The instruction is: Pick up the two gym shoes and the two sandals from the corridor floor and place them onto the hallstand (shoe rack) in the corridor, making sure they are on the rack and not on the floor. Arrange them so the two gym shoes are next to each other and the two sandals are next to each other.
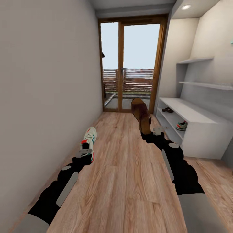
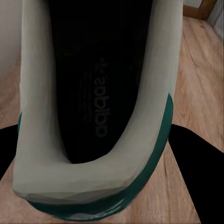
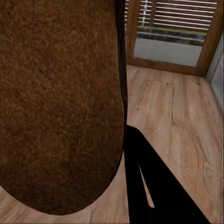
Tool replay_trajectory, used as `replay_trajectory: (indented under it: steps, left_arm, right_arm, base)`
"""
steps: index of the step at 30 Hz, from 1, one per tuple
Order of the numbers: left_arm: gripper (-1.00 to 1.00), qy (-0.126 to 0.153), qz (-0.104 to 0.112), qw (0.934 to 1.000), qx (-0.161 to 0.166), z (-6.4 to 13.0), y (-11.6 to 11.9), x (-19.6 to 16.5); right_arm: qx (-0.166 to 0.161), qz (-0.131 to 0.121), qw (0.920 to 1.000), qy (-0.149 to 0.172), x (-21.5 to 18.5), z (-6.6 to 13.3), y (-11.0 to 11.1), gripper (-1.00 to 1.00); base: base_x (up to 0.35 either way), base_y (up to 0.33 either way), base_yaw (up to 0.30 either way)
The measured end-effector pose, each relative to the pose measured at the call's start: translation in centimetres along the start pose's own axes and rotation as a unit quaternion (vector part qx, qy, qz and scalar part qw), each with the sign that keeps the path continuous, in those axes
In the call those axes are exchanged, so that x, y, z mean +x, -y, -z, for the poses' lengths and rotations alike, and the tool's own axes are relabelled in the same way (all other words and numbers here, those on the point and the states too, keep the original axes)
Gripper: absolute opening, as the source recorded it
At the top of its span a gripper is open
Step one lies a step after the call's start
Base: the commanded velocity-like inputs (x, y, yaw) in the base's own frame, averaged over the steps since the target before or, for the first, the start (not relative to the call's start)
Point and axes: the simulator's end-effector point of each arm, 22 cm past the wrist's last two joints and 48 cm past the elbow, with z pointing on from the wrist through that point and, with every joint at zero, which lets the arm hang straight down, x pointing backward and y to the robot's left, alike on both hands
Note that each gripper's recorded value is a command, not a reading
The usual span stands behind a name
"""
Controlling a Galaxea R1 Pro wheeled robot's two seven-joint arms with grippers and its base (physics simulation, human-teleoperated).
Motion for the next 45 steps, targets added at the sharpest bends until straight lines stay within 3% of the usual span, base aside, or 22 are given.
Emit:
replay_trajectory:
  steps: [18, 45]
  left_arm:
    - [-1.0, -0.002, 0.0, 1.0, 0.0, -0.11, -0.03, 0.21]
    - [-1.0, -0.003, 0.0, 1.0, -0.001, -0.14, -0.07, 0.28]
  right_arm:
    - [0.0, 0.001, 1.0, -0.002, 0.26, -0.13, -0.03, -1.0]
    - [0.0, 0.001, 1.0, -0.003, 0.36, -0.17, -0.04, -1.0]
  base:
    - [0.348, 0.0, -0.264]
    - [0.348, 0.047, -0.007]
